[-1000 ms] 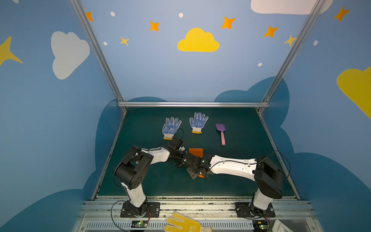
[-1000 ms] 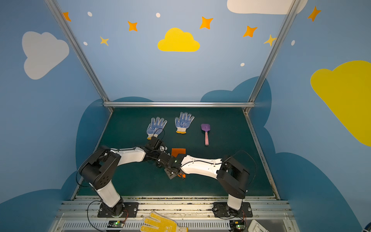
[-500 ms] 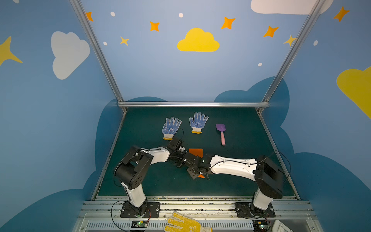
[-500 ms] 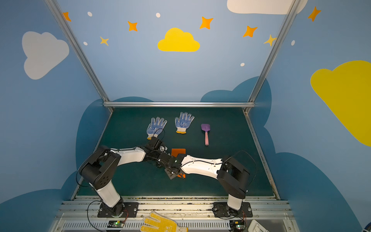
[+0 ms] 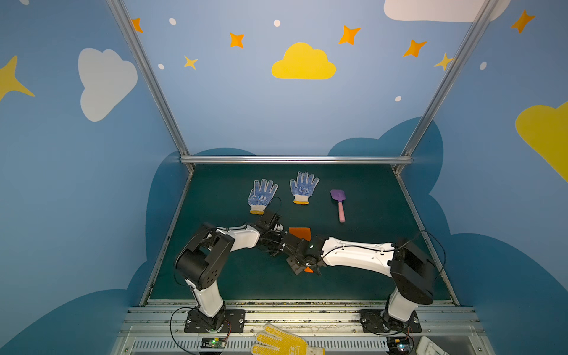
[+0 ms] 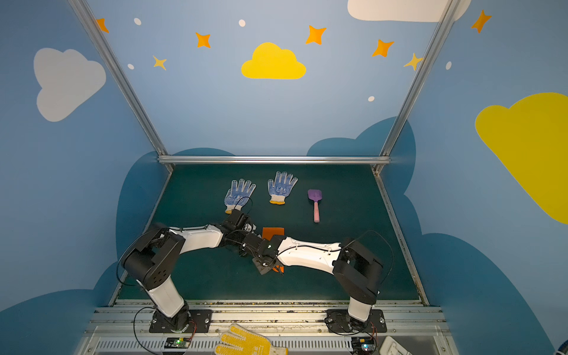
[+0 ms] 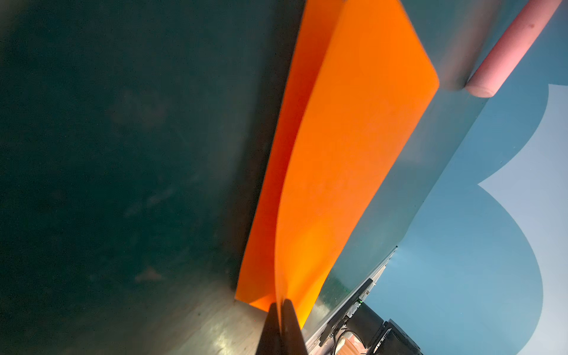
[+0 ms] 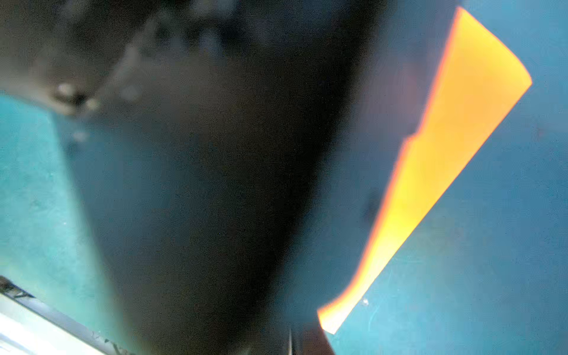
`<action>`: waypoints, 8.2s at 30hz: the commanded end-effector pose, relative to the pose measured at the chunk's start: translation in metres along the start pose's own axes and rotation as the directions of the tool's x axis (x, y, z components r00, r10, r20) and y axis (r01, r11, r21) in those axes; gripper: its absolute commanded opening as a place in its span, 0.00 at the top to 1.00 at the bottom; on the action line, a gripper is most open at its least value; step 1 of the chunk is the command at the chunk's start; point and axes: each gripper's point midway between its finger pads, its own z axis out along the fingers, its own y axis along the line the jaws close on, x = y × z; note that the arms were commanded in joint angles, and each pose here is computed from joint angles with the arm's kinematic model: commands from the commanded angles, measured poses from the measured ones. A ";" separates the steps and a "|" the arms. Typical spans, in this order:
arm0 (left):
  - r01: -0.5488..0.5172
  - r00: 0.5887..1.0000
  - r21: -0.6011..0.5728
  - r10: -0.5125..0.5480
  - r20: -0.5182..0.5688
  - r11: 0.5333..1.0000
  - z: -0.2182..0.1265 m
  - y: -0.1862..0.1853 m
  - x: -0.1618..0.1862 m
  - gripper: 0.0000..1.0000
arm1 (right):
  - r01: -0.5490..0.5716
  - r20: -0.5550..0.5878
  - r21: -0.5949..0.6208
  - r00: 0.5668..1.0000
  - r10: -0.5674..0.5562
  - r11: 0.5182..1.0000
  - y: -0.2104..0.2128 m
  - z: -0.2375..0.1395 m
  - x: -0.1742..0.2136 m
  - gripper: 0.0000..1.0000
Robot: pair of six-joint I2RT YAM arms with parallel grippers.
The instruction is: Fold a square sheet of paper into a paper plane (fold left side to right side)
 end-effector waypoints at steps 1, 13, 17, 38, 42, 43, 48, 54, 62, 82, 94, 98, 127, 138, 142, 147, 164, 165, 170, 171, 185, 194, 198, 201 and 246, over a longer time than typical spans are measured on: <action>-0.039 0.999 0.008 0.039 0.009 0.999 -0.007 -0.008 -0.001 0.96 | -0.013 0.021 -0.048 1.000 0.014 0.999 0.005 -0.016 -0.009 1.00; -0.042 0.992 0.015 0.040 0.116 0.999 -0.053 -0.010 -0.030 0.43 | -0.092 -0.026 -0.189 0.996 0.089 0.978 0.007 -0.008 0.000 1.00; -0.073 0.988 0.032 0.067 0.139 0.997 -0.058 -0.023 -0.041 0.42 | -0.097 -0.041 -0.203 0.995 0.091 0.974 0.008 -0.004 0.004 1.00; -0.145 0.989 0.108 0.145 0.004 0.984 -0.012 -0.064 -0.059 0.43 | -0.039 -0.087 -0.253 0.996 0.017 0.967 0.013 0.004 0.025 1.00; -0.130 0.991 0.097 0.132 -0.013 0.987 -0.002 -0.056 -0.058 0.55 | -0.041 -0.090 -0.255 0.996 0.019 0.966 0.014 0.005 0.025 1.00; -0.126 0.992 0.094 0.128 -0.014 0.988 -0.001 -0.053 -0.058 0.58 | -0.042 -0.091 -0.256 0.996 0.019 0.966 0.013 0.006 0.025 1.00; -0.109 0.993 0.070 0.111 -0.024 0.992 0.009 -0.041 -0.059 0.65 | -0.052 -0.095 -0.264 0.995 0.027 0.963 0.013 0.007 0.025 1.00; -0.091 0.995 0.020 0.091 -0.033 0.996 0.018 -0.020 -0.058 0.75 | -0.076 -0.095 -0.292 0.994 0.051 0.953 0.012 0.007 0.020 1.00; -0.076 0.996 -0.042 0.074 -0.050 0.996 0.028 0.003 -0.056 0.83 | -0.127 -0.114 -0.311 0.989 0.096 0.942 -0.002 0.017 0.016 1.00; -0.069 0.996 -0.060 0.065 -0.067 0.996 0.033 0.014 -0.053 0.86 | -0.208 -0.140 -0.286 0.975 0.174 0.935 -0.038 0.037 0.011 1.00; -0.068 0.996 -0.057 0.064 -0.070 0.996 0.034 0.015 -0.053 0.87 | -0.233 -0.151 -0.272 0.969 0.198 0.934 -0.045 0.042 0.016 1.00; -0.066 0.995 -0.057 0.062 -0.072 0.996 0.035 0.015 -0.052 0.87 | -0.242 -0.153 -0.269 0.966 0.206 0.932 -0.048 0.043 0.017 1.00; -0.068 0.995 -0.043 0.064 -0.079 0.997 0.036 0.013 -0.051 0.90 | -0.291 -0.187 -0.247 0.950 0.249 0.924 -0.054 0.056 0.035 1.00; -0.063 0.995 -0.049 0.059 -0.082 0.997 0.037 0.016 -0.050 0.91 | -0.304 -0.189 -0.219 0.946 0.265 0.927 -0.061 0.055 0.038 1.00; -0.073 0.995 -0.031 0.071 -0.075 0.997 0.033 0.008 -0.054 0.91 | -0.318 -0.205 -0.203 0.939 0.278 0.926 -0.063 0.059 0.045 1.00; -0.130 0.991 0.036 0.131 -0.034 0.991 0.013 -0.024 -0.063 0.88 | -0.329 -0.222 -0.195 0.932 0.286 0.924 -0.063 0.063 0.051 1.00; -0.207 0.976 0.106 0.212 -0.039 0.973 -0.012 -0.037 0.009 0.96 | -0.348 -0.237 -0.199 0.924 0.300 0.916 -0.061 0.065 0.057 1.00; -0.212 0.975 0.102 0.218 -0.046 0.972 -0.010 -0.037 0.013 0.96 | -0.349 -0.238 -0.198 0.924 0.300 0.916 -0.061 0.065 0.057 1.00; -0.214 0.973 0.084 0.220 -0.069 0.973 0.000 -0.029 0.023 0.96 | -0.351 -0.246 -0.194 0.921 0.301 0.916 -0.062 0.065 0.060 1.00; -0.212 0.974 0.080 0.218 -0.069 0.974 0.001 -0.027 0.023 0.96 | -0.351 -0.246 -0.192 0.921 0.302 0.916 -0.062 0.065 0.060 1.00; -0.191 0.977 0.048 0.195 -0.091 0.980 0.013 -0.003 0.028 0.96 | -0.351 -0.253 -0.190 0.920 0.300 0.917 -0.062 0.067 0.062 1.00; -0.181 0.978 0.019 0.182 -0.099 0.983 0.023 0.011 0.025 0.96 | -0.348 -0.254 -0.191 0.921 0.296 0.918 -0.062 0.068 0.062 1.00; -0.178 0.979 0.008 0.178 -0.102 0.984 0.025 0.015 0.024 0.96 | -0.351 -0.258 -0.194 0.919 0.298 0.916 -0.061 0.069 0.063 1.00; -0.173 0.980 0.000 0.173 -0.102 0.985 0.026 0.018 0.024 0.96 | -0.352 -0.257 -0.199 0.920 0.298 0.915 -0.061 0.069 0.063 1.00; -0.182 0.979 -0.045 0.177 -0.104 0.982 0.025 0.026 0.022 0.96 | -0.353 -0.185 -0.235 0.931 0.314 0.906 -0.071 0.040 0.035 0.95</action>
